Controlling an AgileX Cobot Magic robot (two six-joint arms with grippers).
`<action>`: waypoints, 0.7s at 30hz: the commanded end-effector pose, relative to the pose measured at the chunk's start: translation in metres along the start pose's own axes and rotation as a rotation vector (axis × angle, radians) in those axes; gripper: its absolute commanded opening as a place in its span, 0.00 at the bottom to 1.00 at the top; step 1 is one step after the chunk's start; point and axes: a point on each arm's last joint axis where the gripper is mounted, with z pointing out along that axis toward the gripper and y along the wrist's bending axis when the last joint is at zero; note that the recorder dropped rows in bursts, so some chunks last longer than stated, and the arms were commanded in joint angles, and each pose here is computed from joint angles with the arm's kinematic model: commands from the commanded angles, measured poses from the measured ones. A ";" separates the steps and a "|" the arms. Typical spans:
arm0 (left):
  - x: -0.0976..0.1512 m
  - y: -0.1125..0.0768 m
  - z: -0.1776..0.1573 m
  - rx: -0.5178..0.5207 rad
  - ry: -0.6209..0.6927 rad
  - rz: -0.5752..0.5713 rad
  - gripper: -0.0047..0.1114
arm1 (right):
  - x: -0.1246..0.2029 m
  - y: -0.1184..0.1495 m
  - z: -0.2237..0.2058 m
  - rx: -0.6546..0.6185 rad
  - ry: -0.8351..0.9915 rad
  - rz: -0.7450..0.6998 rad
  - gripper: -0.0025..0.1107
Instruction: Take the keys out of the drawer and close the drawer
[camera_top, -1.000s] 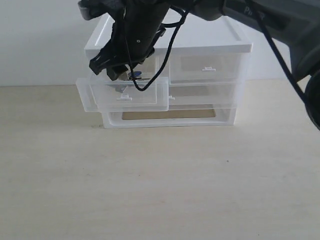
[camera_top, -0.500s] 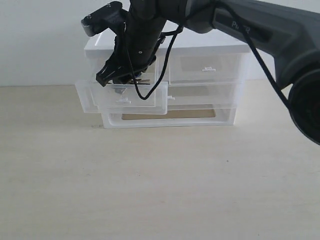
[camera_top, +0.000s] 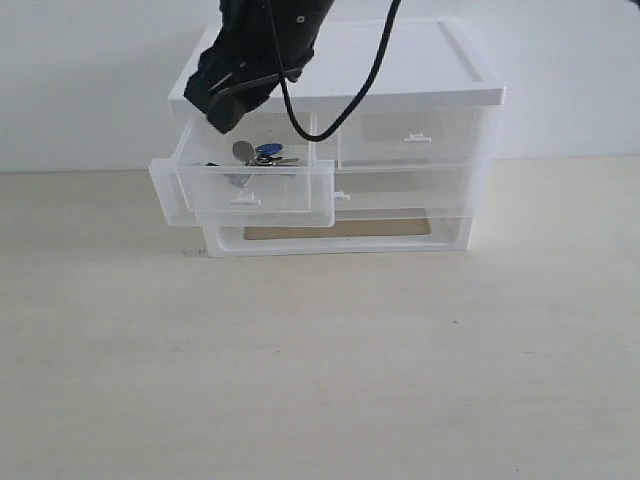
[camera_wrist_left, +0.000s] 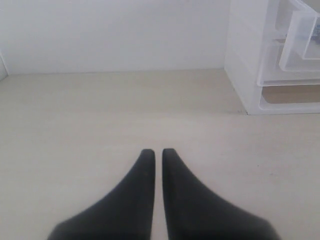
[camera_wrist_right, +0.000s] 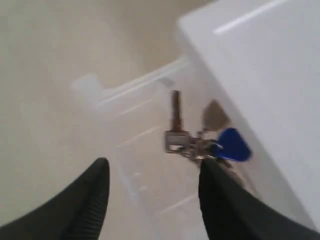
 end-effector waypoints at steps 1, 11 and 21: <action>0.001 0.000 0.000 -0.003 -0.001 0.000 0.08 | -0.001 0.008 -0.008 -0.088 -0.019 -0.062 0.46; 0.001 0.000 0.000 -0.003 -0.001 0.000 0.08 | 0.008 0.022 0.050 0.039 0.197 -0.309 0.46; 0.001 0.000 0.000 -0.003 -0.003 0.000 0.08 | 0.012 0.021 0.060 0.053 0.227 -0.286 0.36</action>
